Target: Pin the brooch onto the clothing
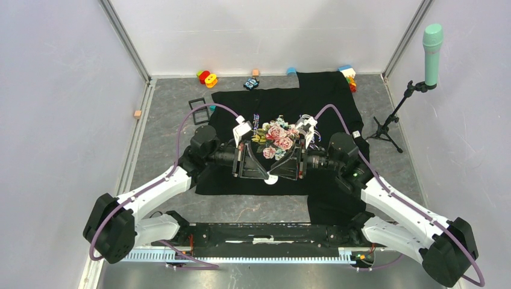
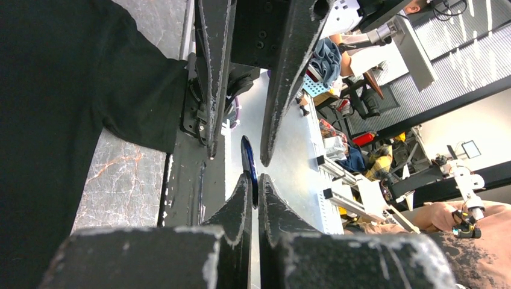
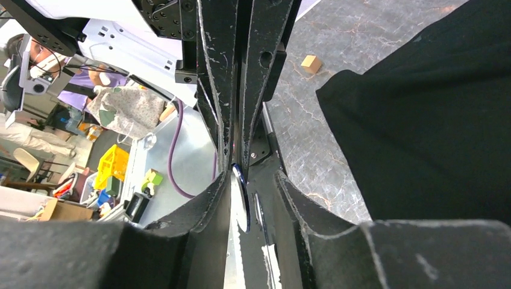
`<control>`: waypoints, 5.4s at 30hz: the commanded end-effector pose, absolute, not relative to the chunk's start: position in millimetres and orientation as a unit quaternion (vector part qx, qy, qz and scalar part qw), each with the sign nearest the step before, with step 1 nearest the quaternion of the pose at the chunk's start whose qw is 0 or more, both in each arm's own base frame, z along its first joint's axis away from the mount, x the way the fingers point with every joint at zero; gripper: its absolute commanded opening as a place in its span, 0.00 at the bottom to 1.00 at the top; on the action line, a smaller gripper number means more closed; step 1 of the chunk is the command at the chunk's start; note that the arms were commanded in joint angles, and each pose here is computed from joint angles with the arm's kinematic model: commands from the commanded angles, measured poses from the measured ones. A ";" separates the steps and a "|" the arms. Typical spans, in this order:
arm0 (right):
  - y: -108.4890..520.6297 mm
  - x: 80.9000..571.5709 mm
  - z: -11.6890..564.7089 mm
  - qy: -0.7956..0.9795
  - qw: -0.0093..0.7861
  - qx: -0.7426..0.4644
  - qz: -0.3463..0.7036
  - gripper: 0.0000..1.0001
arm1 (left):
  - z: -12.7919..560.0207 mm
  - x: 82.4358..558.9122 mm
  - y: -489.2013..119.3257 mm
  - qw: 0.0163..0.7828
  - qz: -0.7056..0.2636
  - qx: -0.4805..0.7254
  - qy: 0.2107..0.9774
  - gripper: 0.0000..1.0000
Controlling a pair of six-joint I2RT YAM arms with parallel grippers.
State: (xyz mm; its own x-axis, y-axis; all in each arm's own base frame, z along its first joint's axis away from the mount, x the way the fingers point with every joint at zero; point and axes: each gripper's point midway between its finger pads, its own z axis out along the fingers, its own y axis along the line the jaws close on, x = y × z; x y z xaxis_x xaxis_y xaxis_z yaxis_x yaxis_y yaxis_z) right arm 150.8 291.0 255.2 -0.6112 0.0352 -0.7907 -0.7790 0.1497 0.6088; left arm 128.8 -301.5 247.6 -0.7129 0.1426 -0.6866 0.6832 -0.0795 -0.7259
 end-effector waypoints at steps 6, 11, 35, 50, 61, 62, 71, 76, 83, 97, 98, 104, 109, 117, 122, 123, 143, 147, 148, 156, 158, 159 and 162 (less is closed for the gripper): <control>290.2 145.6 259.1 0.661 0.346 -0.281 0.604 0.28 | 253.4 123.0 -301.5 0.214 -0.670 0.340 0.624 0.02; 289.4 143.6 252.5 0.659 0.344 -0.275 0.609 0.10 | 253.8 124.8 -302.5 0.218 -0.669 0.338 0.625 0.02; 276.7 167.4 279.7 0.626 0.455 -0.208 0.598 0.00 | 253.2 126.6 -323.7 0.248 -0.675 0.311 0.622 0.44; 277.6 157.7 276.4 0.624 0.440 -0.229 0.604 0.00 | 248.7 131.0 -327.8 0.244 -0.688 0.288 0.620 0.02; 279.6 152.4 283.1 0.616 0.432 -0.244 0.611 0.29 | 239.7 129.8 -325.2 0.251 -0.664 0.312 0.631 0.02; 280.2 151.5 282.8 0.614 0.430 -0.244 0.615 0.29 | 240.0 129.6 -325.2 0.251 -0.664 0.314 0.631 0.02; 280.7 151.3 276.0 0.618 0.423 -0.240 0.617 0.24 | 239.6 128.4 -324.5 0.253 -0.661 0.318 0.630 0.02; 282.4 153.5 264.4 0.631 0.414 -0.243 0.609 0.23 | 238.5 127.3 -324.4 0.253 -0.659 0.322 0.631 0.02; 283.8 151.2 258.4 0.632 0.404 -0.248 0.614 0.22 | 237.7 128.7 -325.3 0.253 -0.658 0.322 0.632 0.02; 285.3 152.9 236.1 0.648 0.390 -0.250 0.604 0.22 | 238.8 129.1 -326.0 0.256 -0.658 0.324 0.630 0.02; 285.4 153.6 235.1 0.650 0.389 -0.249 0.604 0.21 | 239.1 129.2 -326.0 0.257 -0.658 0.324 0.630 0.02; 286.4 157.6 219.5 0.674 0.371 -0.239 0.593 0.15 | 234.8 124.3 -328.3 0.251 -0.649 0.339 0.633 0.02; 286.9 164.1 185.2 0.719 0.336 -0.219 0.567 0.09 | 222.4 110.8 -333.2 0.241 -0.615 0.378 0.648 0.02; 289.6 159.9 178.1 0.715 0.322 -0.228 0.577 0.10 | 223.4 108.2 -334.6 0.241 -0.616 0.384 0.644 0.02; 288.7 161.8 169.5 0.726 0.318 -0.238 0.561 0.10 | 225.6 104.7 -338.5 0.234 -0.620 0.391 0.639 0.02; 288.3 162.3 167.0 0.729 0.317 -0.237 0.558 0.10 | 225.4 103.4 -339.5 0.231 -0.621 0.392 0.638 0.02; 263.5 143.5 257.3 0.614 0.459 -0.351 0.538 0.62 | 201.8 113.1 -339.8 0.207 -0.598 0.361 0.685 0.02; 260.9 148.4 267.0 0.619 0.466 -0.338 0.534 0.62 | 206.0 109.5 -338.8 0.206 -0.604 0.368 0.676 0.02; 261.3 148.2 266.4 0.620 0.464 -0.337 0.536 0.59 | 208.3 107.9 -338.4 0.206 -0.607 0.371 0.672 0.02; 262.5 147.1 256.4 0.631 0.445 -0.320 0.549 0.48 | 223.1 99.1 -335.9 0.208 -0.626 0.380 0.648 0.02; 262.9 146.4 255.2 0.633 0.440 -0.317 0.553 0.47 | 222.9 97.6 -334.5 0.208 -0.627 0.381 0.647 0.02; 262.8 145.3 254.0 0.634 0.437 -0.316 0.554 0.45 | 223.3 96.8 -334.1 0.207 -0.627 0.382 0.646 0.02; 263.2 143.6 251.5 0.638 0.426 -0.313 0.560 0.41 | 225.6 95.1 -333.6 0.204 -0.631 0.383 0.644 0.02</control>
State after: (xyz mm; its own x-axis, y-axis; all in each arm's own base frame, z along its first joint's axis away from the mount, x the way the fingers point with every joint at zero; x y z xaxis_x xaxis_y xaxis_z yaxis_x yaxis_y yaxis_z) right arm 144.8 262.5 249.6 -0.4225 0.0667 -0.9039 -0.8834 0.1927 0.4272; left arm 101.7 -332.2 201.0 -0.6556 0.2612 -0.7085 0.7315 -0.0133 -0.6817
